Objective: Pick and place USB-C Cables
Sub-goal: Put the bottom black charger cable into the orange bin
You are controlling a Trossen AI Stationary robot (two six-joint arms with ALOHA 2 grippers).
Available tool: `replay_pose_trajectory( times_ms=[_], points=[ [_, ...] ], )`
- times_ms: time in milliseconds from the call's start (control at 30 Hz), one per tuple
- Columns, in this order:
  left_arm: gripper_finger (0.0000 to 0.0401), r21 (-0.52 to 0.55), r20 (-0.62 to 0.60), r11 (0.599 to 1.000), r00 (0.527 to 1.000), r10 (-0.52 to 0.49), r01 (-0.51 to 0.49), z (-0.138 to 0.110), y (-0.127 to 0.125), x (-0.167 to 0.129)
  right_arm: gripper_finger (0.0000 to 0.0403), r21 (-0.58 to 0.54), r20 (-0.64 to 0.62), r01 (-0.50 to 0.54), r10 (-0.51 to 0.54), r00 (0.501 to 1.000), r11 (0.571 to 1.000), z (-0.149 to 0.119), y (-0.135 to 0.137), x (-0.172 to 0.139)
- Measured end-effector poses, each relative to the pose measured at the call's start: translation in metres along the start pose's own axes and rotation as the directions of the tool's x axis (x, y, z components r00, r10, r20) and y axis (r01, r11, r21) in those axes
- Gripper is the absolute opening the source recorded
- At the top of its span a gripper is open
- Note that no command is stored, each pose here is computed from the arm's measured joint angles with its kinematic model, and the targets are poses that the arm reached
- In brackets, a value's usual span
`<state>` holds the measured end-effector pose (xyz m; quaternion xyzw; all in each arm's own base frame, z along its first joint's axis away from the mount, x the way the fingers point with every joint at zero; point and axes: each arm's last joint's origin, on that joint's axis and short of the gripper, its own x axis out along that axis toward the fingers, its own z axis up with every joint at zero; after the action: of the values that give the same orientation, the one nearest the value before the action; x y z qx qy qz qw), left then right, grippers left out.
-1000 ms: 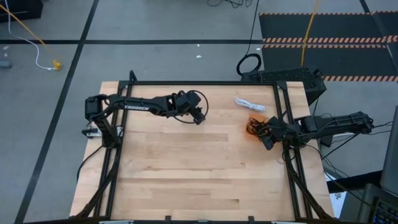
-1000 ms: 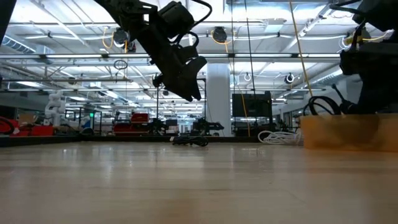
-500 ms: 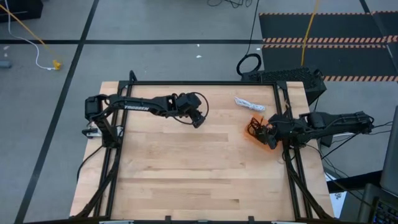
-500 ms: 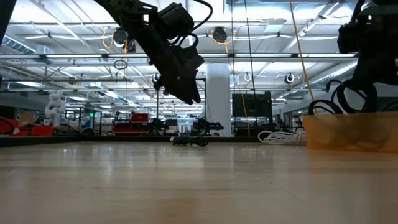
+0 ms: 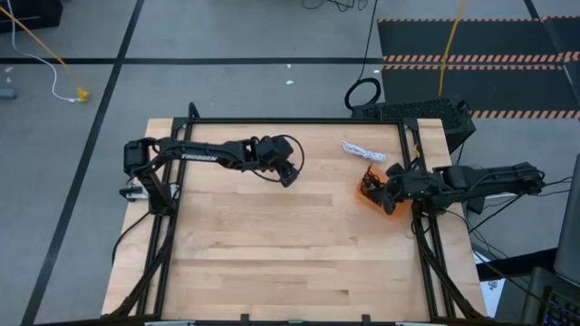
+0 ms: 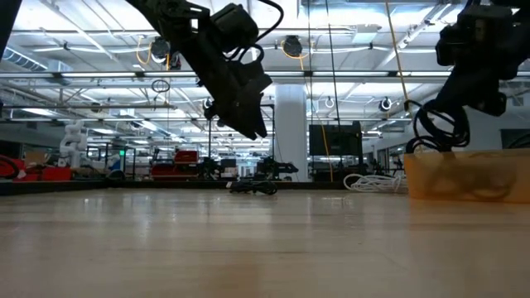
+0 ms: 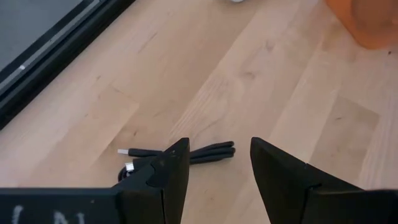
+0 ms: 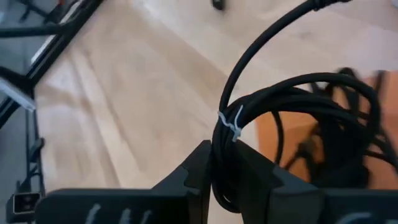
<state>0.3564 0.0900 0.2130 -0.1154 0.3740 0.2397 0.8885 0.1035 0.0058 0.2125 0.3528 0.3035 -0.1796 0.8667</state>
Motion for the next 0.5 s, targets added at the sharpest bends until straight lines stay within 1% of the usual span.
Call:
replay_pose_trajectory(
  times_ms=[67, 133, 233, 300, 367, 500],
  points=[
    [0.0172, 0.004, 0.0, 1.0, 1.0, -0.004, 0.004, 0.0, -0.002, 0.0, 0.0047, -0.02, -0.01, -0.037, 0.037, 0.999, 0.999, -0.002, 0.0, 0.004],
    [0.0173, 0.007, 0.0, 1.0, 1.0, -0.006, 0.006, -0.001, -0.003, -0.001, 0.0043, -0.038, -0.023, -0.044, 0.043, 0.999, 0.998, -0.002, 0.0, 0.004],
    [0.0172, 0.009, 0.0, 1.0, 1.0, -0.008, 0.008, -0.001, -0.004, -0.001, 0.003, -0.086, -0.033, -0.011, 0.009, 0.999, 0.996, -0.004, -0.002, 0.004],
    [0.0172, 0.009, 0.0, 1.0, 1.0, -0.008, 0.008, -0.001, -0.004, -0.001, 0.0018, -0.107, -0.054, 0.03, -0.036, 0.998, 0.994, -0.005, -0.005, 0.001],
    [0.0172, 0.008, 0.0, 1.0, 1.0, -0.008, 0.008, -0.001, -0.004, -0.001, 0.001, -0.122, -0.069, 0.049, -0.058, 0.996, 0.991, -0.003, -0.004, -0.002],
    [0.0173, 0.005, 0.0, 1.0, 1.0, -0.008, 0.008, -0.001, -0.004, -0.001, 0.0009, -0.153, -0.085, 0.067, -0.081, 0.993, 0.986, 0.002, 0.001, -0.009]
  ],
)
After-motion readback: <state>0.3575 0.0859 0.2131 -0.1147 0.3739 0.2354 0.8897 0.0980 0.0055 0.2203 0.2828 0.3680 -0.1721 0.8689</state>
